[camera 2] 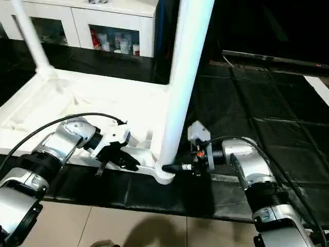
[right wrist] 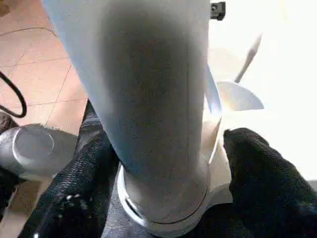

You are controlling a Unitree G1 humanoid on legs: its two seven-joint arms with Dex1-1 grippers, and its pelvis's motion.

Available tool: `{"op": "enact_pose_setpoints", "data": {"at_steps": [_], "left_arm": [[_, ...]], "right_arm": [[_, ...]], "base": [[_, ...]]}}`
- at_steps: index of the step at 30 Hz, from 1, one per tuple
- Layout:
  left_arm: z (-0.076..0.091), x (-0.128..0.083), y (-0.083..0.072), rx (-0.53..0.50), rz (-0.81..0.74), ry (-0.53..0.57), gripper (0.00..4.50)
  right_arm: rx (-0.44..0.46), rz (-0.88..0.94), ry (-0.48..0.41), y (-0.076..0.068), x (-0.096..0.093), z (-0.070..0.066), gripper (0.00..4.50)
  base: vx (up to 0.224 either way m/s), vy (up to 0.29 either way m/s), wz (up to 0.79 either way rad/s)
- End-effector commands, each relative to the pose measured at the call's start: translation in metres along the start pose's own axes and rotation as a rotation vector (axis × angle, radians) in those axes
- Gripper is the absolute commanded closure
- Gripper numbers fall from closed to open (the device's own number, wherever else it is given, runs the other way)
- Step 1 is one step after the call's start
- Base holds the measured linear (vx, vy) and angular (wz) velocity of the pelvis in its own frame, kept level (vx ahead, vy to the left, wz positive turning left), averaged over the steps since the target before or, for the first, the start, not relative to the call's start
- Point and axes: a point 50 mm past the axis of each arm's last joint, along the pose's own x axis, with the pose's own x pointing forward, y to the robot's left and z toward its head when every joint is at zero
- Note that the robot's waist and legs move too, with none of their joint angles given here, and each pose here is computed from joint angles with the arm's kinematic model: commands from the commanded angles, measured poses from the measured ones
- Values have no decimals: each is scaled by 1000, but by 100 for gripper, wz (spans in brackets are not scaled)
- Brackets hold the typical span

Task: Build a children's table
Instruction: Rotate leg to tighten

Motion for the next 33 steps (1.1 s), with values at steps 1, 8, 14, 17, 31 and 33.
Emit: {"op": "enact_pose_setpoints", "data": {"at_steps": [1, 8, 14, 17, 31, 33], "left_arm": [[10, 5, -2, 69, -70, 10, 450], [10, 5, -4, 68, -71, 14, 450], [8, 7, -5, 60, -60, 13, 450], [8, 9, -3, 36, -30, -7, 450], [36, 49, 35, -216, 411, -113, 450], [41, 53, 41, -248, 487, -124, 450]], "right_arm": [[-22, -9, 11, -4, -3, 5, 135], [-11, 13, 8, -3, 1, 4, 205], [1, 19, -5, -2, 2, 2, 242], [32, 3, -30, -1, 5, 2, 249], [253, -595, -75, -27, 58, 5, 254], [277, -659, -80, -30, 68, 11, 255]], "base": [[0, 0, 0], [0, 0, 0], [0, 0, 0], [0, 0, 0], [0, 0, 0], [0, 0, 0]]}}
